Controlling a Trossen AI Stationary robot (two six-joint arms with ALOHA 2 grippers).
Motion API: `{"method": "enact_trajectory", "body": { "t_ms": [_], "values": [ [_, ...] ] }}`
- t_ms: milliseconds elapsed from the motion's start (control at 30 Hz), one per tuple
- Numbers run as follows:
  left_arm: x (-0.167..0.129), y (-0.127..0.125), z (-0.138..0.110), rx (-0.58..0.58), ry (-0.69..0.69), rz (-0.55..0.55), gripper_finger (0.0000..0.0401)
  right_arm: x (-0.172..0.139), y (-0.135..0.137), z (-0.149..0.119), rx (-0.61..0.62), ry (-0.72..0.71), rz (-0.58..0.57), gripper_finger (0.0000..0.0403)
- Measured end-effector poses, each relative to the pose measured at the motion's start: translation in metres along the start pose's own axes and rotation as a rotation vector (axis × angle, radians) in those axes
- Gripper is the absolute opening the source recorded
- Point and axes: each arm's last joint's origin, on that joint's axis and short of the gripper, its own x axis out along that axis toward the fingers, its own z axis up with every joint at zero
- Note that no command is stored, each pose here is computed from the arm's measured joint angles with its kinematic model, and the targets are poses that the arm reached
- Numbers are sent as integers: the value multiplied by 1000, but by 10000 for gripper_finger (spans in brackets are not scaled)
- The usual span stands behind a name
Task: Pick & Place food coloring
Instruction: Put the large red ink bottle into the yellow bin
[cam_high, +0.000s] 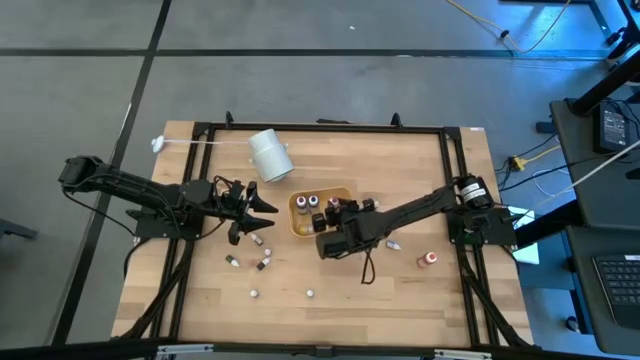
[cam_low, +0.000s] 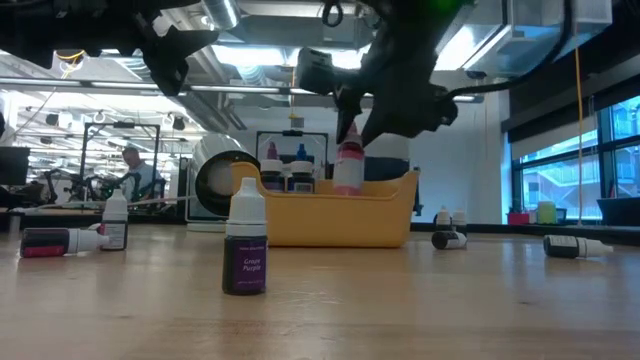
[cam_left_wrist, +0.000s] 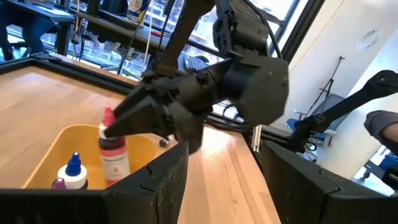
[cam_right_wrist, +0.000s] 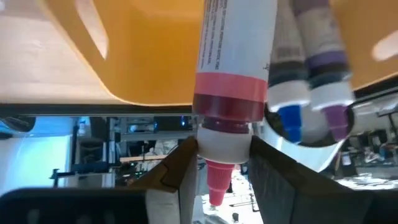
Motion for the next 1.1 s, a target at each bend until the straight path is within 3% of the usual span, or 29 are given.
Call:
{"method": "enact_trajectory", "body": {
  "t_ms": [500, 833, 1100],
  "values": [
    [0, 0, 0, -1, 0, 0, 196, 31, 4, -5, -46, 32, 86, 130],
    [0, 0, 0, 0, 0, 0, 196, 32, 4, -5, -18, 32, 85, 131],
    [0, 0, 0, 0, 0, 0, 196, 33, 3, -6, 1, 35, 81, 162]
  ]
}}
